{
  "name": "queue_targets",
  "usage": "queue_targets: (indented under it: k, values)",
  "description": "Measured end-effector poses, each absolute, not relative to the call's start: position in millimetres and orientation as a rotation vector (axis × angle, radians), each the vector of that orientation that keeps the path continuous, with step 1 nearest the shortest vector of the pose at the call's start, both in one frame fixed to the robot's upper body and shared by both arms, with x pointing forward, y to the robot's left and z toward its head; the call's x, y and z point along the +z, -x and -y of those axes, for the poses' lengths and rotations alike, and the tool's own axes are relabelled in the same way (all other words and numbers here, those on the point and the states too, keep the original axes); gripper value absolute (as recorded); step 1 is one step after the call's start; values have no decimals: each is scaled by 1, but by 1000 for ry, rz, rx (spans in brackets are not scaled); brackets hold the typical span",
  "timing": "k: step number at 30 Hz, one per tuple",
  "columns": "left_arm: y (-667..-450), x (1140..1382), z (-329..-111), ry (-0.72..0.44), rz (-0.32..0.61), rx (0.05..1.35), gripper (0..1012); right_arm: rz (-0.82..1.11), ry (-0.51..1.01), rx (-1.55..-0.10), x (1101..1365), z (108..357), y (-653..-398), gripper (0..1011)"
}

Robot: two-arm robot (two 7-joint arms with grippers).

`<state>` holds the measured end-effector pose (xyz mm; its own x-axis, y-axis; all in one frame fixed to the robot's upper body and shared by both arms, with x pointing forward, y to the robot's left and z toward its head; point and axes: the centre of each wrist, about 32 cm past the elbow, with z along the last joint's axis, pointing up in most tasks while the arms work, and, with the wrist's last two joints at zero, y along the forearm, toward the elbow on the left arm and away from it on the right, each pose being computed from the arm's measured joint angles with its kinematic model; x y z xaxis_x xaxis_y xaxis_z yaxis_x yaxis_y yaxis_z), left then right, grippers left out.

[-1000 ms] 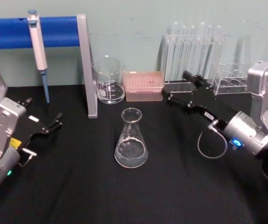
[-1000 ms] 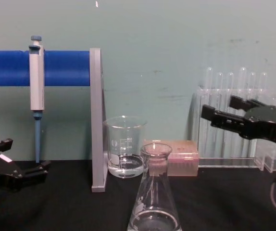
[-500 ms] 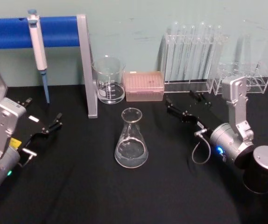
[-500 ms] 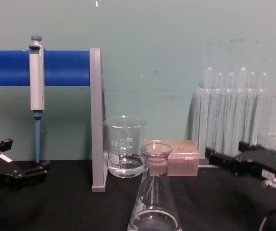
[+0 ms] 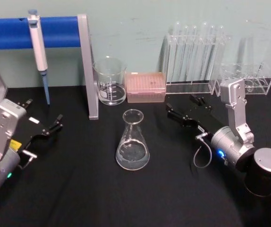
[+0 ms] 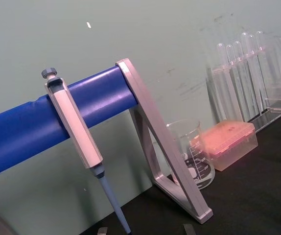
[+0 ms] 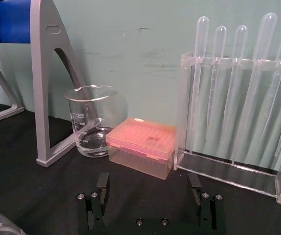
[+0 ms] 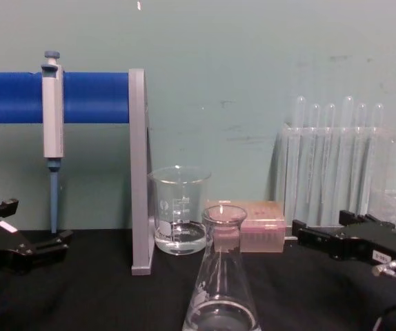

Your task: Grasp the erlenmeyer flask with one hand, shake it three times, then place it back.

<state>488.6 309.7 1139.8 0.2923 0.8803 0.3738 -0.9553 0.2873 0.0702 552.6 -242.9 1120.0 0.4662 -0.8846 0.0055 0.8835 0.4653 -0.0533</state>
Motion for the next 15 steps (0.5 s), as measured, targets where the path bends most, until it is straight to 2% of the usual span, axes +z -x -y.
queue_targets:
  k: [15]
  values:
    - [-489, 1140, -310, -305, 285, 1248, 1001, -22, 45, -1085, 1121, 243, -552, 1000]
